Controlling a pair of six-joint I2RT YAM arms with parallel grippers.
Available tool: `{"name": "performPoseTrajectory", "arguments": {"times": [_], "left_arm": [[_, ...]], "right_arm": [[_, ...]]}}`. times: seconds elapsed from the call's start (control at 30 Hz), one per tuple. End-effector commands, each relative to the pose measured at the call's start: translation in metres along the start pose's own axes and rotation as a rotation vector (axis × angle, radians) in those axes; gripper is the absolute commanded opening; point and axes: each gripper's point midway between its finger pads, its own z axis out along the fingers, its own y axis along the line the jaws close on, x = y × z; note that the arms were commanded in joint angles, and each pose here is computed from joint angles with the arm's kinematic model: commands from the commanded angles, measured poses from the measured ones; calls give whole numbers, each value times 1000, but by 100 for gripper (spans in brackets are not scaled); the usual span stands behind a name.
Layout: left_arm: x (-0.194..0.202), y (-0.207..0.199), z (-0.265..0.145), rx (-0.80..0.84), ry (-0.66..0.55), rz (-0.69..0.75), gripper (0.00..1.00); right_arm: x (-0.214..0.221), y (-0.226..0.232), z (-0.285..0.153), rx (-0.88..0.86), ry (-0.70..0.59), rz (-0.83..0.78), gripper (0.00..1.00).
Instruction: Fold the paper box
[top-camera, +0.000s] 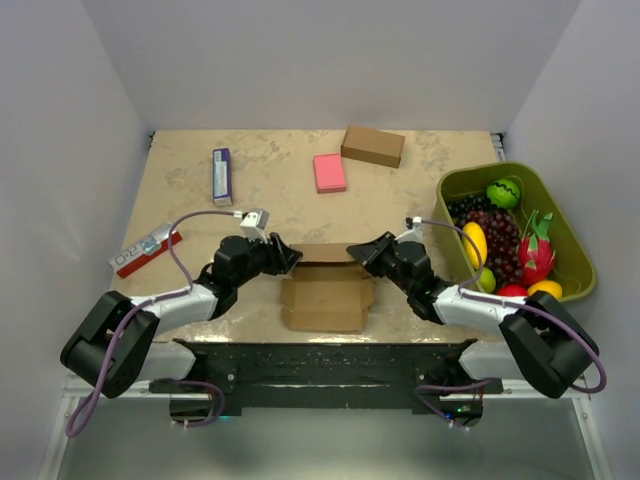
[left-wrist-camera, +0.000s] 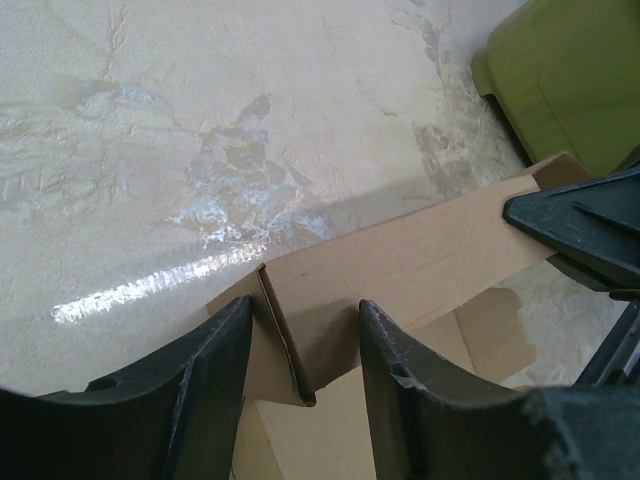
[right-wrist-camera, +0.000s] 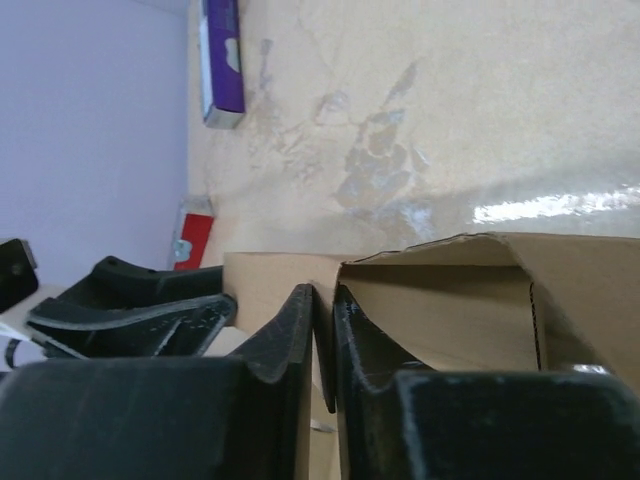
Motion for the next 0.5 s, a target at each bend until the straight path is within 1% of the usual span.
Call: {"name": "performPoseTrajectory", "arguments": {"times": [0.0, 0.03, 0.07, 0.1, 0.17, 0.2, 0.27, 0.3, 0.33, 0.43, 0.47], "left_arm": [[-11, -9, -3, 30, -39, -7, 51], [-11, -8, -3, 27, -39, -8, 51], [-11, -8, -3, 25, -40, -3, 51], [-12, -6, -2, 14, -43, -4, 51], [-13, -4, -2, 6, -47, 0, 51], [-12, -2, -1, -5, -46, 0, 51], [-14, -1, 0, -9, -50, 10, 50], [-14, 0, 1, -16, -47, 12, 50], [-14, -1, 2, -15, -45, 12, 50], [-15, 0, 2, -21, -48, 16, 50], [-15, 1, 2, -21, -48, 16, 50]], "right_arm": [[-6, 8, 2, -41, -30, -10, 8], [-5, 9, 2, -43, -29, -15, 8], [-6, 10, 2, -48, -29, -21, 11], [-6, 8, 2, -42, -27, -30, 16], [-9, 10, 1, -42, -34, -74, 27], [-8, 6, -1, -20, -27, -95, 43], [-16, 9, -9, -19, -58, -153, 54], [-16, -1, -13, 25, -52, -178, 59], [-26, 4, -20, 24, -88, -208, 60], [-29, -10, -33, 92, -84, -266, 61], [-32, -6, -40, 84, -93, -276, 61]]}}
